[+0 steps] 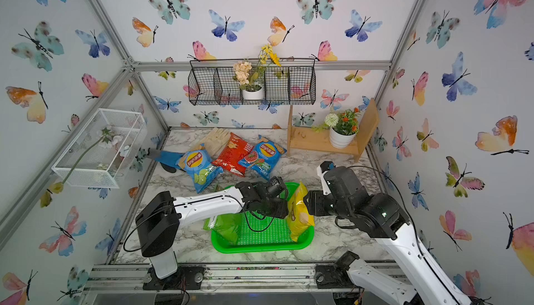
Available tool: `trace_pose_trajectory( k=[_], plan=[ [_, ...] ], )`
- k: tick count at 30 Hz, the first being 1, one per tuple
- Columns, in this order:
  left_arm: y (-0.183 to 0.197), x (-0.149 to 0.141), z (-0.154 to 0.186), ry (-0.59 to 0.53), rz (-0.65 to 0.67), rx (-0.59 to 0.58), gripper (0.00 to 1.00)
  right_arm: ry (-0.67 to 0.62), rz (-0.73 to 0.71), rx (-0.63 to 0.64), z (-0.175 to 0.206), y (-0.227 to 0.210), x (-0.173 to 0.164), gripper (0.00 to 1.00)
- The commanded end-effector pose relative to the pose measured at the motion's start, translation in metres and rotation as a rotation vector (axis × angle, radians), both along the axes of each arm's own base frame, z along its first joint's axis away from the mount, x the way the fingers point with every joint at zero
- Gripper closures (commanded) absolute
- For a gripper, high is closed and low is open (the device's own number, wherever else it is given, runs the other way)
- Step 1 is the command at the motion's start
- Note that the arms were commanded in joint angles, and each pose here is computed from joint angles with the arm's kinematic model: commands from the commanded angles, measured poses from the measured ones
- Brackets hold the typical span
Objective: Put the potato chips into the basket
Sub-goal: Place the potato chip in the basket.
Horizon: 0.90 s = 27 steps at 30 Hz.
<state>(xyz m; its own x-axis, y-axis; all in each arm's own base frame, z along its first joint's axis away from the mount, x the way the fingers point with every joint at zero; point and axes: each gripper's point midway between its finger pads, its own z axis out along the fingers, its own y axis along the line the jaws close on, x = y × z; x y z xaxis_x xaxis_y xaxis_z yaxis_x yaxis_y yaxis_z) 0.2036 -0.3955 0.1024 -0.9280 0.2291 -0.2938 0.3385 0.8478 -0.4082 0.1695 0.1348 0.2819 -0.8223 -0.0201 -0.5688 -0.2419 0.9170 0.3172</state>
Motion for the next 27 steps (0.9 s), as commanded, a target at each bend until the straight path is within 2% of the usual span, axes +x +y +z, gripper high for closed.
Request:
trace_pose_trajectory(
  k=[1, 9, 12, 15, 21, 27],
  plan=[
    [0.024, 0.013, 0.049, -0.103, 0.036, 0.023, 0.41, -0.056, -0.017, -0.039, 0.013, -0.007, 0.008, 0.35],
    [0.067, 0.038, 0.143, -0.246, 0.12, -0.056, 0.39, -0.151, 0.053, -0.026, 0.039, 0.011, 0.027, 0.3],
    [0.1, 0.051, 0.176, -0.338, 0.177, -0.068, 0.37, -0.197, 0.096, 0.011, 0.052, 0.025, 0.034, 0.3],
    [0.141, 0.065, 0.192, -0.37, 0.246, -0.082, 0.36, -0.22, 0.128, 0.035, 0.058, 0.039, 0.043, 0.3],
    [0.199, 0.092, 0.19, -0.367, 0.323, -0.078, 0.3, -0.196, 0.181, 0.039, 0.049, 0.068, 0.066, 0.3],
    [0.21, 0.134, 0.171, -0.294, 0.368, -0.152, 0.27, -0.222, 0.194, 0.08, 0.054, 0.086, 0.081, 0.3]
  ],
)
